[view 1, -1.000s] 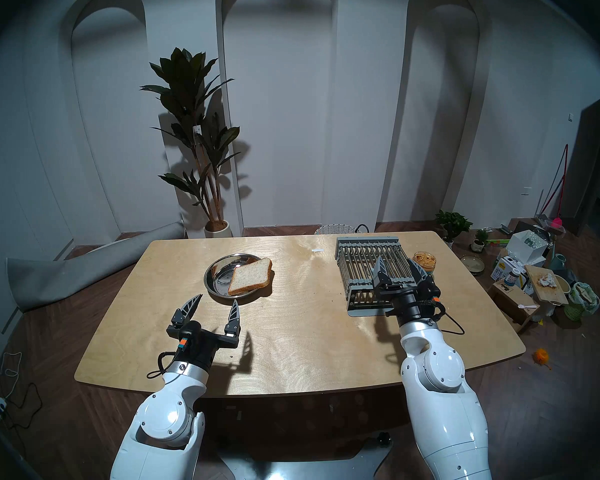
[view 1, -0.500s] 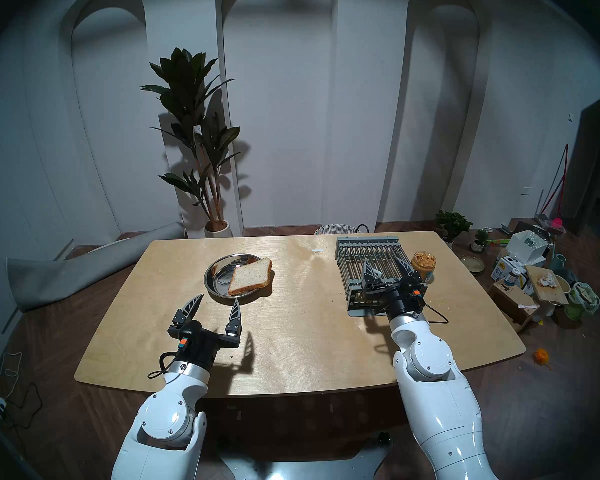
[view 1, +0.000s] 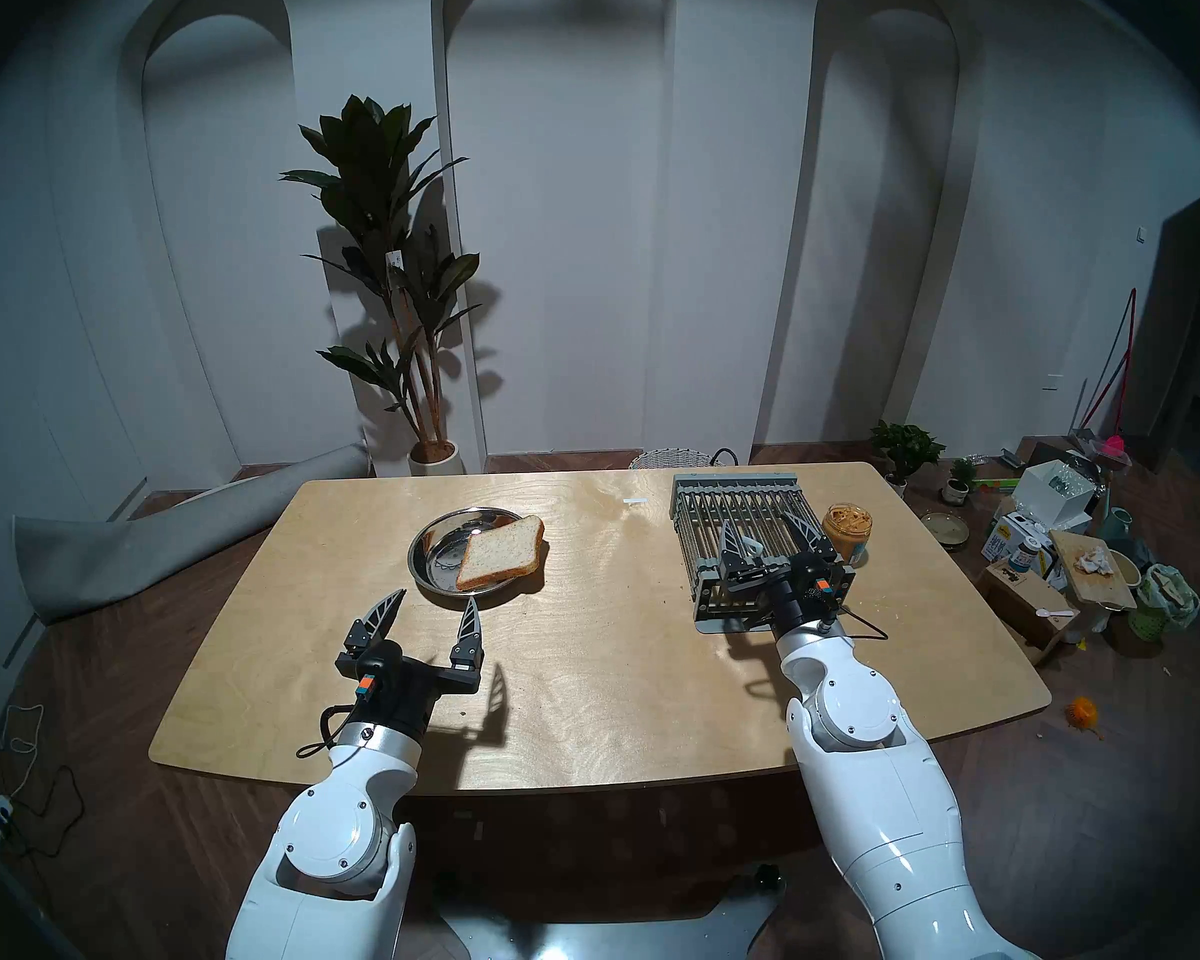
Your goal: Spread peanut butter over the slice of bread with the knife
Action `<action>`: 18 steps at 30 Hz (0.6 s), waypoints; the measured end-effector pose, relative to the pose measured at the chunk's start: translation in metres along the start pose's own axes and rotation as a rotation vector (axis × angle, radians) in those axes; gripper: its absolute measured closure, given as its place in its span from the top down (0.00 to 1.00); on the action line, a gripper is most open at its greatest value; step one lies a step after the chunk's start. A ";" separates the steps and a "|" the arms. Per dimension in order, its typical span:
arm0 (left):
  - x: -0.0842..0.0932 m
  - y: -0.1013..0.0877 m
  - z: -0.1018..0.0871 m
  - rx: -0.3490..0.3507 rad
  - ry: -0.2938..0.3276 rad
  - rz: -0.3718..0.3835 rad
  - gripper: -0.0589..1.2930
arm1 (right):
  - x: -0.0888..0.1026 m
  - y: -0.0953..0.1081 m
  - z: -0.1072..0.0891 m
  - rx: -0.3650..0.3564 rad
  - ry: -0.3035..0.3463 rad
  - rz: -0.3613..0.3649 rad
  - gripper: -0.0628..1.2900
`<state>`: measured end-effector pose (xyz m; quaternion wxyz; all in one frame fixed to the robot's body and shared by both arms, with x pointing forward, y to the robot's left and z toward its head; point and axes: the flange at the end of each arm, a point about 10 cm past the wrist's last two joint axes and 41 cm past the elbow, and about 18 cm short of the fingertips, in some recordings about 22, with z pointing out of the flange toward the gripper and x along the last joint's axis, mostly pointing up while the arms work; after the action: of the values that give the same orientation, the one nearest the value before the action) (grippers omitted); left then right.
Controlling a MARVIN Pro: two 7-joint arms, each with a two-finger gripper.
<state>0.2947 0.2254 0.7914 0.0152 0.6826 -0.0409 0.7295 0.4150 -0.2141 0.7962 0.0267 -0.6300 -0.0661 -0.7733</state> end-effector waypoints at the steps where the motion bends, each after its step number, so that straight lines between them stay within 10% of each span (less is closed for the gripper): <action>1: 0.000 0.000 0.000 0.000 -0.001 0.000 0.96 | 0.000 0.001 0.000 -0.002 0.000 -0.001 0.95; 18: 0.002 0.002 0.000 -0.001 -0.019 0.003 0.96 | -0.024 0.010 -0.002 -0.029 -0.066 -0.012 0.95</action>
<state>0.2948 0.2237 0.7935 0.0140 0.6894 -0.0427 0.7230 0.4192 -0.2252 0.7734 0.0109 -0.6551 -0.0594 -0.7531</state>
